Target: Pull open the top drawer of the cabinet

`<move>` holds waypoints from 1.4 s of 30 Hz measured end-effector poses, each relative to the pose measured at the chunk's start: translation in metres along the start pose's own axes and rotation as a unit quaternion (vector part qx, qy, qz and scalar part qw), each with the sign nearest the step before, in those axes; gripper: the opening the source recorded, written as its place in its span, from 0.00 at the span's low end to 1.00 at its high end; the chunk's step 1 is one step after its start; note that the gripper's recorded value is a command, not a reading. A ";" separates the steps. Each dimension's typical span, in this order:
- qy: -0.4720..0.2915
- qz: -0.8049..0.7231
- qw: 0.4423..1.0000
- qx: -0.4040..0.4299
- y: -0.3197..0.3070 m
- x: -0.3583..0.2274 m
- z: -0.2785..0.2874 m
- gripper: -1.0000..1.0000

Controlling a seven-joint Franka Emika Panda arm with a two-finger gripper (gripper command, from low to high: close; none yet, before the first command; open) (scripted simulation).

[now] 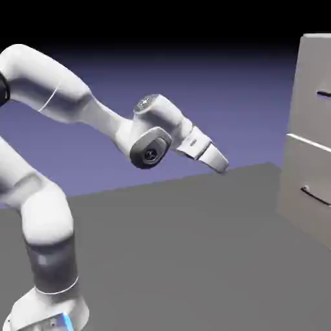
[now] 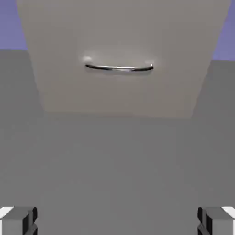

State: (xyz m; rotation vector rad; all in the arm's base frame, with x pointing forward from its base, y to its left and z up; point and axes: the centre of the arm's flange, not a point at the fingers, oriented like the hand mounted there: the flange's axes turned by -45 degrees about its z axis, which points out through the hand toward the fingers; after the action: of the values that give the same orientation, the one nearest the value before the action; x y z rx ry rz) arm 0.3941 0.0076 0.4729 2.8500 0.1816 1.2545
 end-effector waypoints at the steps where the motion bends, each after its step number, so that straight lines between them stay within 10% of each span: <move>1: 0.013 -0.026 1.000 0.005 -0.001 0.012 -0.005 0.50; 21: 0.218 -0.471 0.854 -0.044 0.050 0.175 -0.075 0.50; 42: 0.162 -0.823 0.498 -0.221 0.124 0.241 0.022 0.50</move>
State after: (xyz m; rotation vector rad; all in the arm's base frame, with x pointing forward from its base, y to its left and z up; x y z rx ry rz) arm 0.5842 -0.0869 0.6433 0.8093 1.6565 0.8411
